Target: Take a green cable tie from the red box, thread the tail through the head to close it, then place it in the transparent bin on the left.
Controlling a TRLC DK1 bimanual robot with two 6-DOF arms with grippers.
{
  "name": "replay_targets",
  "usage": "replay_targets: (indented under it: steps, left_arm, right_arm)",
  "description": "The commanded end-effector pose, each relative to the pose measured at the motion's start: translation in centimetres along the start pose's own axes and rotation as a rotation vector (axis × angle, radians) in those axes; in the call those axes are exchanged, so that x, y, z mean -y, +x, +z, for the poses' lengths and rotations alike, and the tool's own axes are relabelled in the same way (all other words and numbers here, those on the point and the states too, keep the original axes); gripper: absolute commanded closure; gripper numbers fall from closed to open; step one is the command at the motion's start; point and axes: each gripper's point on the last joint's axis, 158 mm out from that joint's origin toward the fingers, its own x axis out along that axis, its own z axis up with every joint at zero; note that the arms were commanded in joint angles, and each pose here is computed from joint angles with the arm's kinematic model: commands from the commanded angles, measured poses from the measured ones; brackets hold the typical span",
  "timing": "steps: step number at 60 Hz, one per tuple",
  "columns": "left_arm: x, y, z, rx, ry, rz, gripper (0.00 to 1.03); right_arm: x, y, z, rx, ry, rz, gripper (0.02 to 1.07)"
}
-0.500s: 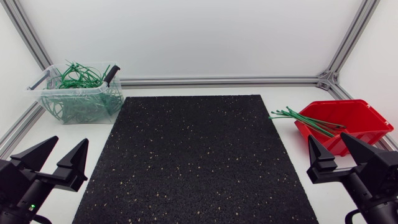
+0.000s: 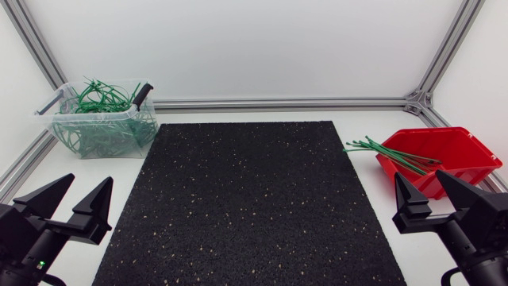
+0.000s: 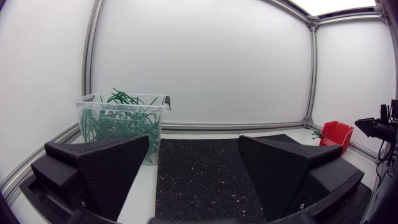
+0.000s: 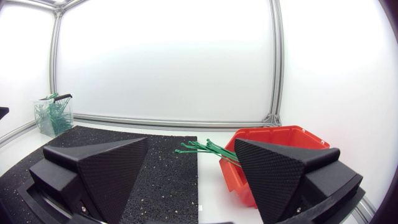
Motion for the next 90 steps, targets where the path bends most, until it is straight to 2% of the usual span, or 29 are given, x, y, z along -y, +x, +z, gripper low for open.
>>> replay_targets:
  steps: [1,9,19,36,43,54,65,77,78,80,83,90]
  left_arm:
    - [-0.1,0.2,-2.1,-0.04,-0.021,-0.002,0.03]
    - [0.0,0.2,-2.1,-0.04,-0.021,-0.004,0.03]
    - [0.0,0.2,-2.1,-0.043,-0.021,-0.003,0.03]
    - [0.1,0.2,-2.2,-0.045,-0.021,-0.008,0.03]
    - [0.1,0.2,-2.2,-0.045,-0.021,-0.009,0.03]
    - [0.1,0.2,-2.2,-0.047,-0.021,-0.009,0.03]
    - [0.1,0.2,-2.2,-0.047,-0.021,-0.009,0.03]
    - [0.2,0.2,-2.3,-0.05,-0.022,-0.01,0.03]
    - [0.2,0.2,-2.3,-0.05,-0.021,-0.012,0.03]
    - [0.3,0.2,-2.3,-0.051,-0.021,-0.015,0.03]
    - [0.4,0.2,-2.3,-0.051,-0.021,-0.021,0.03]
    - [0.4,0.2,-2.4,-0.053,-0.021,-0.021,0.03]
  right_arm:
    - [0.1,-0.6,2.9,0.06,0.023,-0.006,0.07]
    - [0.7,-1.0,5.7,0.097,0.019,-0.036,0.07]
    - [1.4,-0.8,9.0,0.076,0.019,-0.069,0.07]
    - [1.9,1.4,13.4,-0.041,0.01,-0.085,0.07]
    - [2.1,2.8,15.1,-0.078,-0.033,-0.088,0.07]
    - [2.2,5.2,16.5,-0.161,-0.009,-0.022,0.08]
    - [3.2,8.4,15.5,-0.338,-0.065,0.018,0.07]
    - [3.4,10.9,13.2,-0.439,-0.171,0.105,0.07]
    - [3.3,11.2,12.4,-0.476,-0.182,0.123,0.07]
    - [3.4,11.5,11.5,-0.523,-0.221,0.146,0.07]
    - [3.3,11.7,10.0,-0.596,-0.349,0.212,0.07]
    - [3.5,12.3,7.8,-0.694,-0.411,0.274,0.08]
